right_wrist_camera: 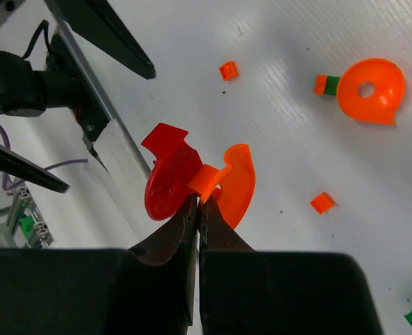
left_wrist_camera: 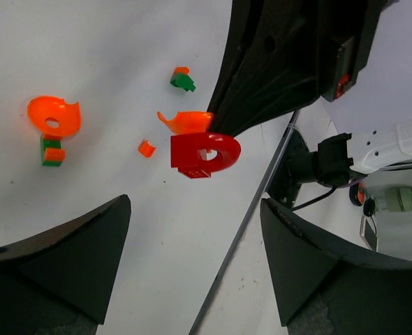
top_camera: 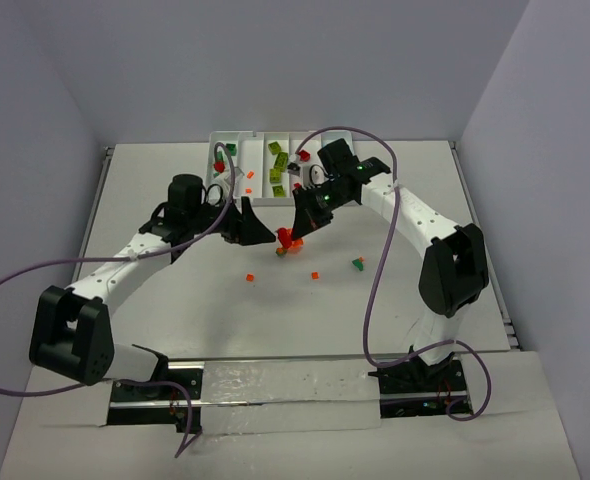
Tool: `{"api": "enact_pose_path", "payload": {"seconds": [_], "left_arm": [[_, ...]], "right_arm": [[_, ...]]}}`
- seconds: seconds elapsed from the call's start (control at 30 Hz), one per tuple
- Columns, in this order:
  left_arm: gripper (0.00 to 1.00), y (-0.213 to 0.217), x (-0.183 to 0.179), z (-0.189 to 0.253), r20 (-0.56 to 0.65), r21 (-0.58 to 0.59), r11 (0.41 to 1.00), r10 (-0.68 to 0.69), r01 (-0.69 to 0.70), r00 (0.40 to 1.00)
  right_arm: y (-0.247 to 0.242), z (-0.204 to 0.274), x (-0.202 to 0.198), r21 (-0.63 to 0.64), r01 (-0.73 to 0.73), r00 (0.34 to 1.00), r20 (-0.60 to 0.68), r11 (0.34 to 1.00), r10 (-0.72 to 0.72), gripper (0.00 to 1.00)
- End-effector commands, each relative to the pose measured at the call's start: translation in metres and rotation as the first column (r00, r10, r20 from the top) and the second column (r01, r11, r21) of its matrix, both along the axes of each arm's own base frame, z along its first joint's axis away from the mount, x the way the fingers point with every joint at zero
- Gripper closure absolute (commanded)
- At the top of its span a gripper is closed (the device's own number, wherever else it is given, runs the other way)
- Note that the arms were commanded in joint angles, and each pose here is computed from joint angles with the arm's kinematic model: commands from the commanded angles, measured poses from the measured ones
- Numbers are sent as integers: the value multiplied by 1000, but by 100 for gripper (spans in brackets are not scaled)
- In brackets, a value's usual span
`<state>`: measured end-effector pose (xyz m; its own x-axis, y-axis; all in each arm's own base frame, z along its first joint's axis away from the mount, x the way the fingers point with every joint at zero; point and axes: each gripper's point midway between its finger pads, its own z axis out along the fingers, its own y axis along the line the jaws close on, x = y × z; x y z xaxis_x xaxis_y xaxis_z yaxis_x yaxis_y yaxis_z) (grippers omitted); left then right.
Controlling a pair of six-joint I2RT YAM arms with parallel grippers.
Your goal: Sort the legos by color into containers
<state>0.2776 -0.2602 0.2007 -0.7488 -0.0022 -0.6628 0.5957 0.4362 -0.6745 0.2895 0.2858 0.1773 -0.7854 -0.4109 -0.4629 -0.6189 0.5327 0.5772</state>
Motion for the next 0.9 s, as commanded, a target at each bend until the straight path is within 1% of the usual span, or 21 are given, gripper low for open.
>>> {"api": "enact_pose_path", "payload": {"seconds": [0.0, 0.27, 0.43, 0.5, 0.6, 0.8, 0.87], "left_arm": [[17, -17, 17, 22, 49, -34, 999, 11, -9, 999], [28, -24, 26, 15, 38, -15, 1000, 20, -20, 999], [35, -30, 22, 11, 20, 3, 1000, 4, -4, 1000], [37, -32, 21, 10, 16, 5, 1000, -2, 2, 1000], [45, -37, 18, 9, 15, 4, 1000, -15, 15, 1000], [66, -40, 17, 8, 5, 1, 1000, -31, 31, 1000], [78, -40, 16, 8, 5, 3, 999, -36, 36, 999]], "right_arm": [[13, 34, 2, 100, 1, 999, 41, 995, -5, 100], [14, 42, -6, 128, -11, 999, 39, 992, 6, 100], [15, 47, -9, 142, -16, 999, 39, 990, 10, 100], [16, 48, -10, 146, -17, 999, 35, 989, 12, 100], [17, 50, -11, 152, -20, 999, 37, 988, 15, 100], [16, 50, -11, 149, -14, 999, 43, 989, 8, 100], [13, 47, -9, 129, -2, 998, 57, 992, -5, 100]]}}
